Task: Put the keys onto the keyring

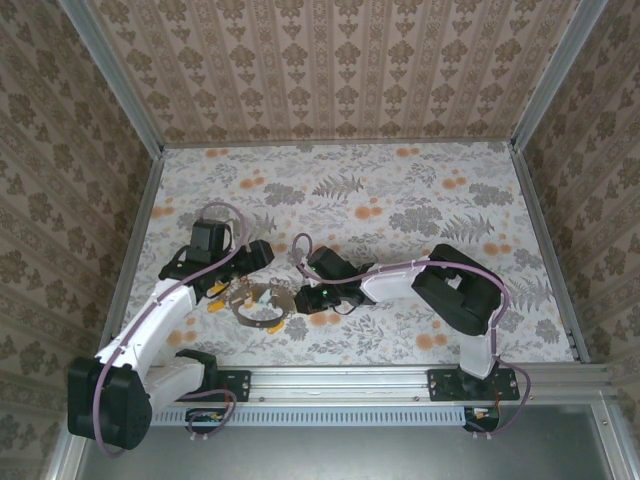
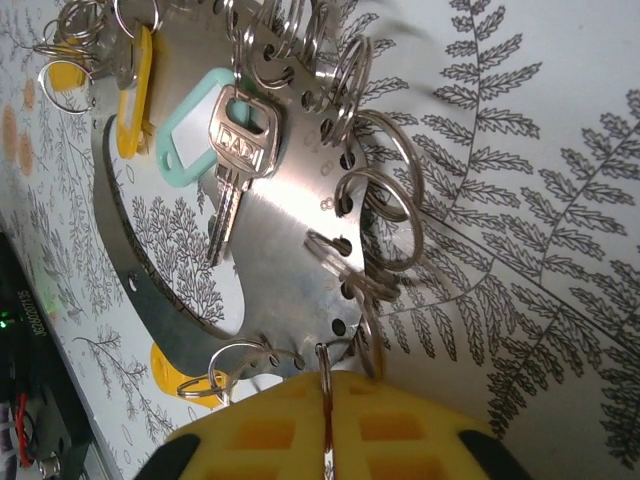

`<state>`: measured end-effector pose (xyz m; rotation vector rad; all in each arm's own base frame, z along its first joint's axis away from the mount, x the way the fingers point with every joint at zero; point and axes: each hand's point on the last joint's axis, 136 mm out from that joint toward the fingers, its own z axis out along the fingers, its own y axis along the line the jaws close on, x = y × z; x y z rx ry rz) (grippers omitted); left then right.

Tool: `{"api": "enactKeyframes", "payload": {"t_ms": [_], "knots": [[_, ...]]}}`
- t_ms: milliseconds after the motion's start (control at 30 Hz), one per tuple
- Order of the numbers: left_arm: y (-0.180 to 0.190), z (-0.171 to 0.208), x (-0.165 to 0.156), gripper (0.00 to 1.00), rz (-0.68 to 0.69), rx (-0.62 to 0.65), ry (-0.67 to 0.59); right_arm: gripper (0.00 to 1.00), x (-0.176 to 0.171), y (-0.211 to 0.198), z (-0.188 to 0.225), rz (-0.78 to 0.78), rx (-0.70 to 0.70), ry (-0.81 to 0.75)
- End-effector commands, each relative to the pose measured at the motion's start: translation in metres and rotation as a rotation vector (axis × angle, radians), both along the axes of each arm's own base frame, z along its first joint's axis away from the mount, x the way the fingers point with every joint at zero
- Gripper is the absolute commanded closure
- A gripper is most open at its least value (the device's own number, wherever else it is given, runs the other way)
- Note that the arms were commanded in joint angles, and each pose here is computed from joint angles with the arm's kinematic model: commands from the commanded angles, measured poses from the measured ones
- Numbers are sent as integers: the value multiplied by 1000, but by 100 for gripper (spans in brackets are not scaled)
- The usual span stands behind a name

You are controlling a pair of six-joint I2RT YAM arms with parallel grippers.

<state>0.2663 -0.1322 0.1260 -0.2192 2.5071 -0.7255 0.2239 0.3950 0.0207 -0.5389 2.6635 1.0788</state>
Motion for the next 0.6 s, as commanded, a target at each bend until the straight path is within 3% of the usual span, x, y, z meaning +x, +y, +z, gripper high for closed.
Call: {"api": "enactKeyframes", "payload": {"t_ms": [0,267,433,567], "knots": [[3,1,1,14,-12,25,-20,94,4,0,10,5,4,-39],[4,9,0,20,-15,29,-43,100,-1,-21,72,108,79,-278],[-3,26,-1,30,-59,18,-100,100,-3,-44,132,172,188,-436],[-20,58,-1,43,-146,-38,-214,100,1,-62,193,169,327,-521]]}}
